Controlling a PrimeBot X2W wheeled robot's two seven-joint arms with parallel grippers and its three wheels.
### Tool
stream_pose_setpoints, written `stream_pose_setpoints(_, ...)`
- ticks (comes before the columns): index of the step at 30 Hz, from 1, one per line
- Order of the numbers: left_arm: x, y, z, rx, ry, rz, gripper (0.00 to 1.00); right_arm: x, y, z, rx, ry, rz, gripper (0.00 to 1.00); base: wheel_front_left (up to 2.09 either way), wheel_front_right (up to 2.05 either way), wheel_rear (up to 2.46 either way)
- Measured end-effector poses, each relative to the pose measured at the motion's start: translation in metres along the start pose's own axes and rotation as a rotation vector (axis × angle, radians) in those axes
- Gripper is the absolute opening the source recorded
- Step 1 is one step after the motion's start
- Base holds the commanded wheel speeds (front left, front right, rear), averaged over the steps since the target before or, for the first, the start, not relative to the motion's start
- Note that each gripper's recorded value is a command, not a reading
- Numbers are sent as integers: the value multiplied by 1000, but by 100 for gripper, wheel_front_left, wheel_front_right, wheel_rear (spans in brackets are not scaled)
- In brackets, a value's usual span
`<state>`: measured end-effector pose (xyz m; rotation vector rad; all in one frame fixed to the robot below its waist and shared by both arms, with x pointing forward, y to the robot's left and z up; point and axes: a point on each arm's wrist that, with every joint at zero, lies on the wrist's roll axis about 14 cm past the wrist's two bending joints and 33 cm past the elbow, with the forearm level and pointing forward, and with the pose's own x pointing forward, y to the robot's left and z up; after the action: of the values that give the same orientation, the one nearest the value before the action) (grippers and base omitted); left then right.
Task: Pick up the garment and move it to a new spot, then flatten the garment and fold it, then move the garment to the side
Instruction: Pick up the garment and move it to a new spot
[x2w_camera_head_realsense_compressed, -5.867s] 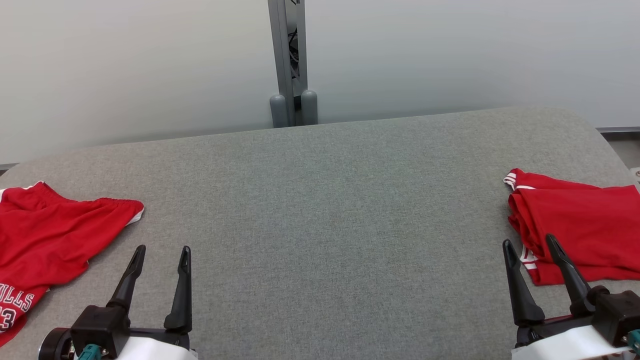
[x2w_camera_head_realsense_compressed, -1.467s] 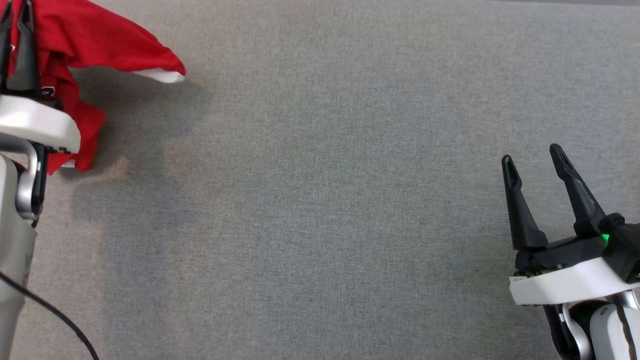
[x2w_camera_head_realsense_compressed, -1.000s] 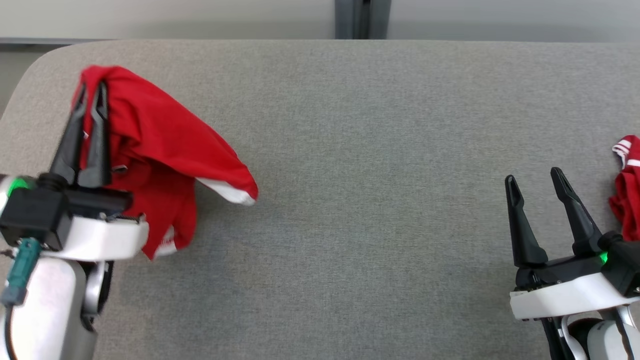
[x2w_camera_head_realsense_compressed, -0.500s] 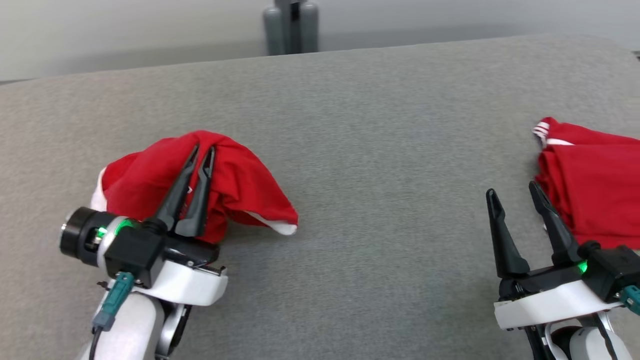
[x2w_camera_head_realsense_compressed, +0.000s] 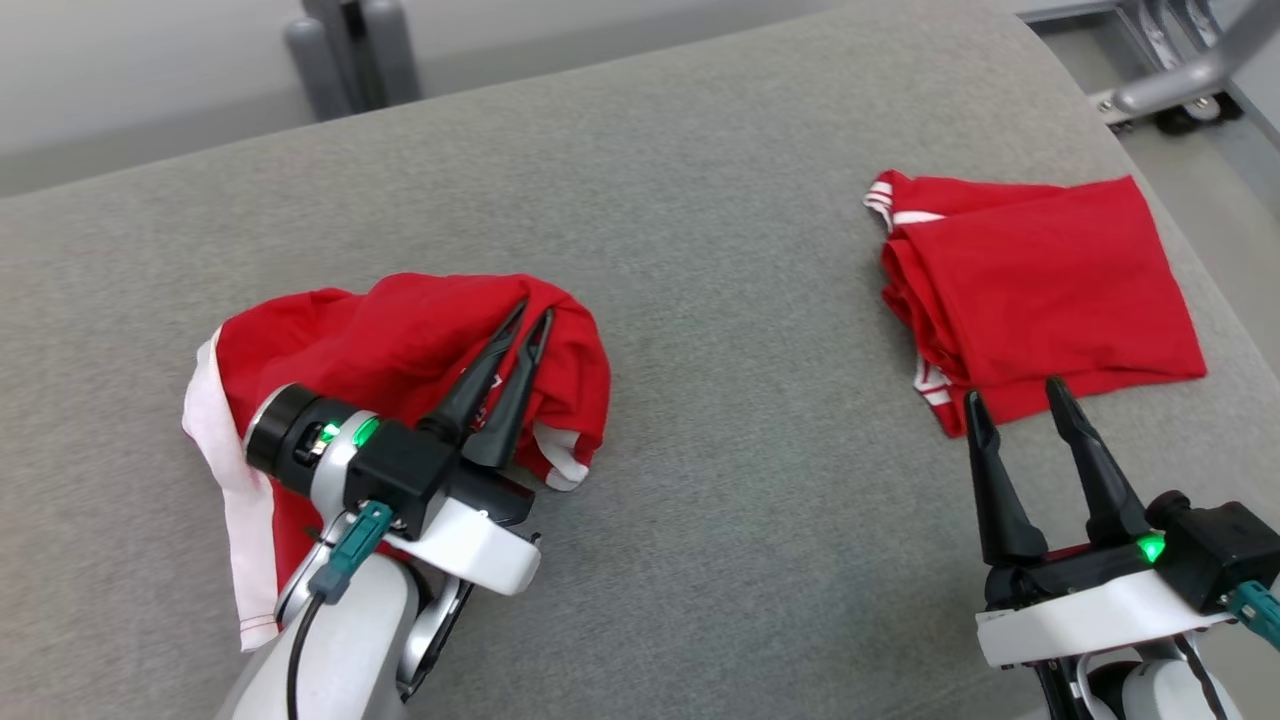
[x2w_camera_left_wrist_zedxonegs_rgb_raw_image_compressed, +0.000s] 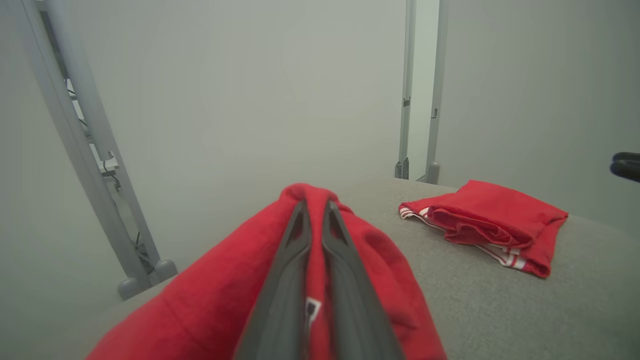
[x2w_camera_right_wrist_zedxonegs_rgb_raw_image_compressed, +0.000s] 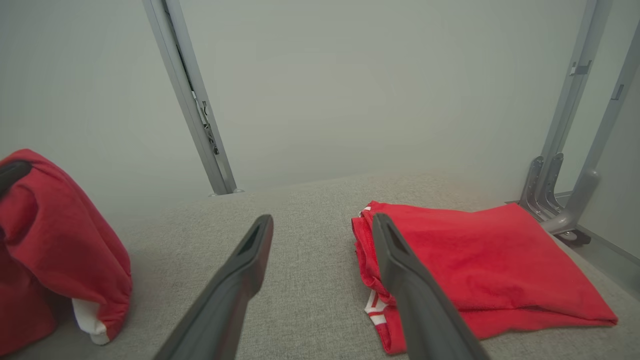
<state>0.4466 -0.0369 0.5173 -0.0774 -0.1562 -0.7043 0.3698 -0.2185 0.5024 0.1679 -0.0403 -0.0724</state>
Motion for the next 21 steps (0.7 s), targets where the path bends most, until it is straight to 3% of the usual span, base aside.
stream_pose_setpoints(7,23,-35,-34,-76,62,-106,0,-8,-21,-9,1,22,-71,100,0,0,0)
stream_pose_setpoints(8,26,-37,-37,-77,66,-113,5,-9,-24,-10,1,25,-80,100,0,0,0)
stream_pose_setpoints(9,28,-38,-40,-81,71,-117,43,-10,-27,-13,4,32,-91,100,0,0,0)
stream_pose_setpoints(10,29,-38,-42,-75,73,-124,53,-11,-29,-16,4,40,-99,100,0,0,0)
stream_pose_setpoints(11,31,-39,-41,-68,70,-129,91,-11,-31,-16,5,39,-104,100,0,0,0)
stream_pose_setpoints(12,31,-40,-41,-63,68,-132,100,-11,-32,-17,6,38,-109,100,0,0,0)
stream_pose_setpoints(17,26,-20,-23,-8,26,-63,100,-6,-28,-16,14,25,-94,100,0,0,0)
stream_pose_setpoints(21,8,12,-9,3,7,73,100,2,-20,-14,9,12,-62,100,0,0,0)
